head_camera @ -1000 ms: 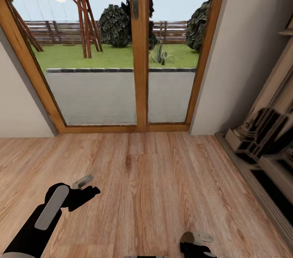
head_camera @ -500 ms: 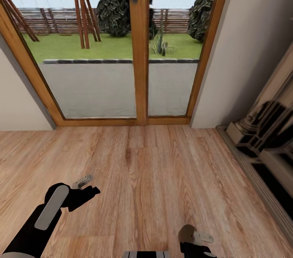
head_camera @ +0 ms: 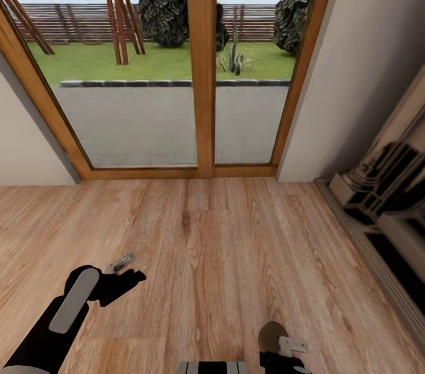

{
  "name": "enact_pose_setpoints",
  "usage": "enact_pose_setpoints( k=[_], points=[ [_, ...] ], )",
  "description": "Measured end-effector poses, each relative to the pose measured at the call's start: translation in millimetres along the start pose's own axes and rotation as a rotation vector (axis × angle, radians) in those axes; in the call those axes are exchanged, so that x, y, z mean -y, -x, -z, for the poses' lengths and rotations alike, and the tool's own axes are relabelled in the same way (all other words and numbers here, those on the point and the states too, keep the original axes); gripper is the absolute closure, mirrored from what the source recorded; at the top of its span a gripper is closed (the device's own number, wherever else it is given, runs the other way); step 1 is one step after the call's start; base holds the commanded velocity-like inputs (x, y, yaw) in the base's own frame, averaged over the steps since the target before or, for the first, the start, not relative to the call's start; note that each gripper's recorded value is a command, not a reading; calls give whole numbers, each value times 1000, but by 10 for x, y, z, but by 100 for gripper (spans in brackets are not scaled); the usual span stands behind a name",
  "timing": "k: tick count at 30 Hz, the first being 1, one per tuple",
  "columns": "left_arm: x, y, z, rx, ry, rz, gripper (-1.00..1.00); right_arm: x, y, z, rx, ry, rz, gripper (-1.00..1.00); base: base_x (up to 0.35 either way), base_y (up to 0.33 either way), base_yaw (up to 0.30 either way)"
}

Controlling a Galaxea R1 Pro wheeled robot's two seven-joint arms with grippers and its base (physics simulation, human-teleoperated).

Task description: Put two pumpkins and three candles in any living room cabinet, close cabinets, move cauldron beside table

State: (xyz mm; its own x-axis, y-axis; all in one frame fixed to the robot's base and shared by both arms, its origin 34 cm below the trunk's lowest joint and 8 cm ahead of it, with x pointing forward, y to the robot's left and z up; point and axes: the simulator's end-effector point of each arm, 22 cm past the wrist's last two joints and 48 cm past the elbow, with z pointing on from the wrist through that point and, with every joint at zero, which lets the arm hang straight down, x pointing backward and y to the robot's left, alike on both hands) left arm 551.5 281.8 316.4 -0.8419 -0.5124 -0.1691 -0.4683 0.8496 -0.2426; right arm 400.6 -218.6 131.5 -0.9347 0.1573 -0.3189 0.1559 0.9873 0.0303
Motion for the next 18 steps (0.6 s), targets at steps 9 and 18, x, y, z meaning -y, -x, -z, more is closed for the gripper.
enact_pose_setpoints(
  k=[9,18],
  points=[
    [14,-90,3,-43,-11,-25,-100,0,2,0,2,0,-1,-100,91,-4,0],
    [11,-96,2,-45,-9,-29,-100,8,-4,0,0,-3,-6,-100,5,-1,0]
  ],
)
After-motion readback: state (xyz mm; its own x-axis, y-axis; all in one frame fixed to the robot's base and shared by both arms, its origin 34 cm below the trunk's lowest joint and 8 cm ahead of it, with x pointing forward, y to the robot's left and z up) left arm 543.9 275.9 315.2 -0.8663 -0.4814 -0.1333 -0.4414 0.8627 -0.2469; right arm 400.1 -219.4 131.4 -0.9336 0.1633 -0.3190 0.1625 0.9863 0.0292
